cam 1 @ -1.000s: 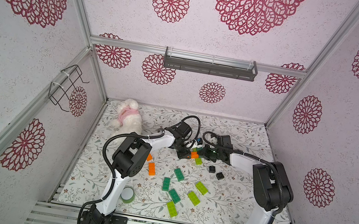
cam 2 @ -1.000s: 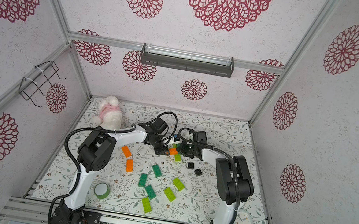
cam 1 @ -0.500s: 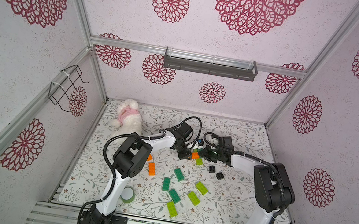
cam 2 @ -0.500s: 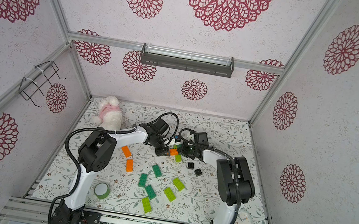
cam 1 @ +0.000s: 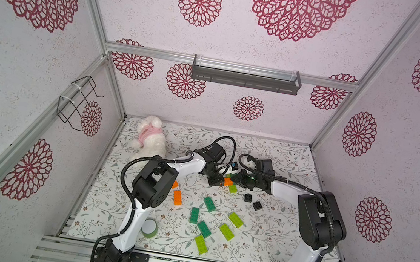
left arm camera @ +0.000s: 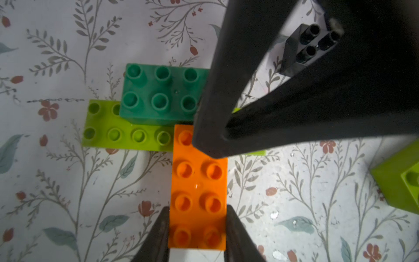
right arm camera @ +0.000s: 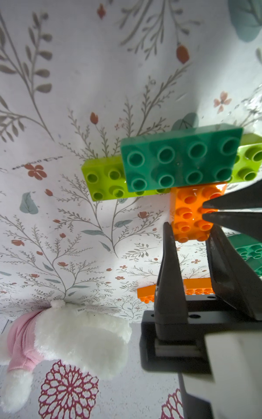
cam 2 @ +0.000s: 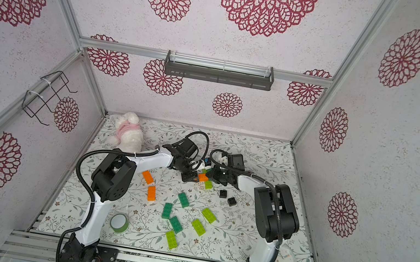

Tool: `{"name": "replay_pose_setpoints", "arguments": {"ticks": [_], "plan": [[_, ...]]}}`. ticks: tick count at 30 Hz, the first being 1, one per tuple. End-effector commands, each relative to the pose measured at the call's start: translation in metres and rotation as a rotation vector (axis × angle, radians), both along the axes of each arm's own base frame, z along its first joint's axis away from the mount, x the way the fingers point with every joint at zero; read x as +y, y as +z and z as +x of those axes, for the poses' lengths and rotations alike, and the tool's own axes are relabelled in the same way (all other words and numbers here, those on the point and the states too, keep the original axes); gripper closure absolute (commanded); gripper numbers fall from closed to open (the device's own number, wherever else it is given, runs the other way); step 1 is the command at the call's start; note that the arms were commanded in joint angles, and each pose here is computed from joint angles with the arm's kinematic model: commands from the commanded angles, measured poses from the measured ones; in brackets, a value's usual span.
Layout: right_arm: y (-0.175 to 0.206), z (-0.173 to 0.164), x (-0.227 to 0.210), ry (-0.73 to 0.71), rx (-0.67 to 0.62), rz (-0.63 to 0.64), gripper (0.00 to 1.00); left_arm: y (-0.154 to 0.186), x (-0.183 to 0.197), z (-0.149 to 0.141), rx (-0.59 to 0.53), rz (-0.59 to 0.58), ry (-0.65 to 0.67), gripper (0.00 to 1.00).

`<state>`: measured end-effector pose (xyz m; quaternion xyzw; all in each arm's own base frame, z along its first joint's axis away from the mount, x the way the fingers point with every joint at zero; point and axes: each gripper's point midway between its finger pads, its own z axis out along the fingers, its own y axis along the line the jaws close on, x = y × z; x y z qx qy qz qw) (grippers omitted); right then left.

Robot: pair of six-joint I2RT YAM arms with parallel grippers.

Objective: Assemble a small pinwheel with lego
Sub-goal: Assemble the lego brick with the lego brick.

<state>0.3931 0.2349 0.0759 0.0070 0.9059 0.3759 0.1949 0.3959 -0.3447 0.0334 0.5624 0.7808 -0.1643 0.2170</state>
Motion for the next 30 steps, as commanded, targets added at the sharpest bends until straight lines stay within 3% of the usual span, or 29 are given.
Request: {"name": "replay_pose_setpoints", "arguments": {"ticks": [1,17,30], "plan": [[0.008,0.004,0.0,0.001,-0.016,0.012,0.91,0.015,-0.005,0.004,-0.037,-0.018,-0.026,0.67],[-0.031,-0.003,-0.026,-0.06,0.073,-0.142,0.93,0.019,-0.005,0.006,-0.052,-0.018,-0.021,0.64],[-0.059,-0.03,-0.038,-0.058,0.134,-0.147,0.94,0.026,-0.009,0.011,-0.07,-0.041,-0.003,0.61]]}}
